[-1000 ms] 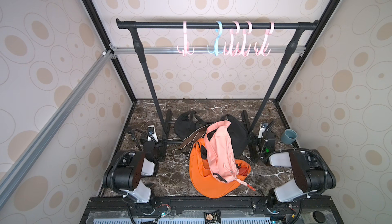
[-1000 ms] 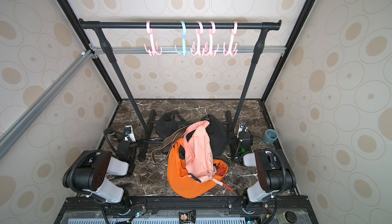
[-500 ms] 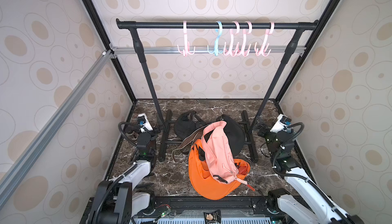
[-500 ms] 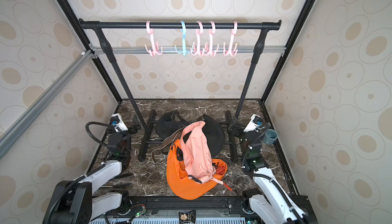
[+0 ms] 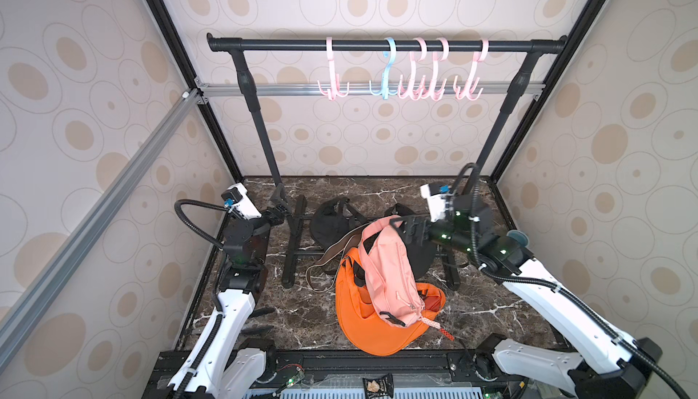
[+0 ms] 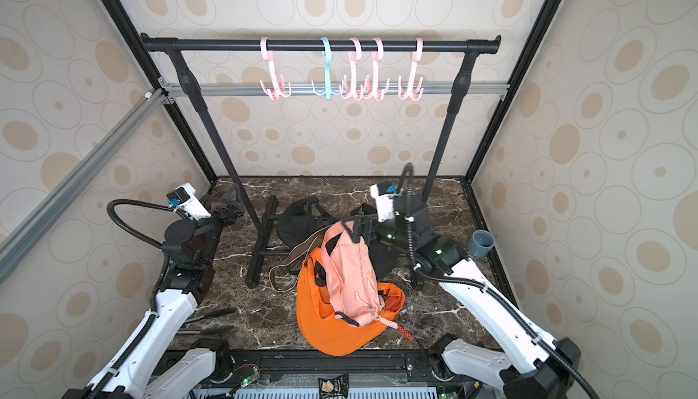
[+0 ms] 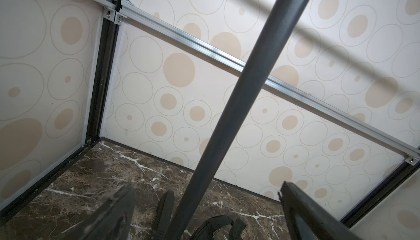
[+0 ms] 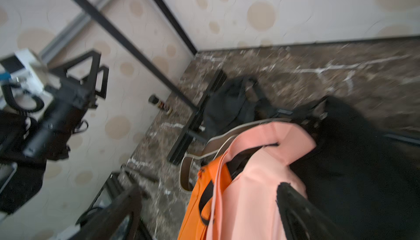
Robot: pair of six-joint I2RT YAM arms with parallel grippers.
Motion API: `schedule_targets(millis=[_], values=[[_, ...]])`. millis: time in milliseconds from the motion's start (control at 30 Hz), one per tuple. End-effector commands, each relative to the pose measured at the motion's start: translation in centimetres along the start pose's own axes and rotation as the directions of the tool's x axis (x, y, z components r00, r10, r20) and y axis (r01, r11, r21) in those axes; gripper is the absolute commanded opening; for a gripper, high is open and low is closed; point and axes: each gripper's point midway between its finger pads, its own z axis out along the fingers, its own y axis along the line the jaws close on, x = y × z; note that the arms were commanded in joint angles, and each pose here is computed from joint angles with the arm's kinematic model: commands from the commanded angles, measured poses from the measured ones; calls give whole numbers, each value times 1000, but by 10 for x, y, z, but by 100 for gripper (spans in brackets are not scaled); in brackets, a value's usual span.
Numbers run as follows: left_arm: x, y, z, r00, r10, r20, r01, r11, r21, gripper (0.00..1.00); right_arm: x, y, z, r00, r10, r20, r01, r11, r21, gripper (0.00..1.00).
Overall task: Hang the bag on a hook
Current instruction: Pick up the bag from the bag.
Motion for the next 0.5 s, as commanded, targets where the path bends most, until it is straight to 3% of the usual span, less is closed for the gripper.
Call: schedule_targets(millis=[0,200,467], values=[[25,6,-6,987,11,-160,-19,999,-48,100,65,2,14,960,-51,-275,59,998,22,89],[26,-3,-17,991,46,-127,-47,999,-6,100,120,3,41,881,-98,-463,127,991,32,83],[37,-9,-11,985,43,-166,-40,999,23,100,150,-2,63,827,-86,-555,108,994,8,74]])
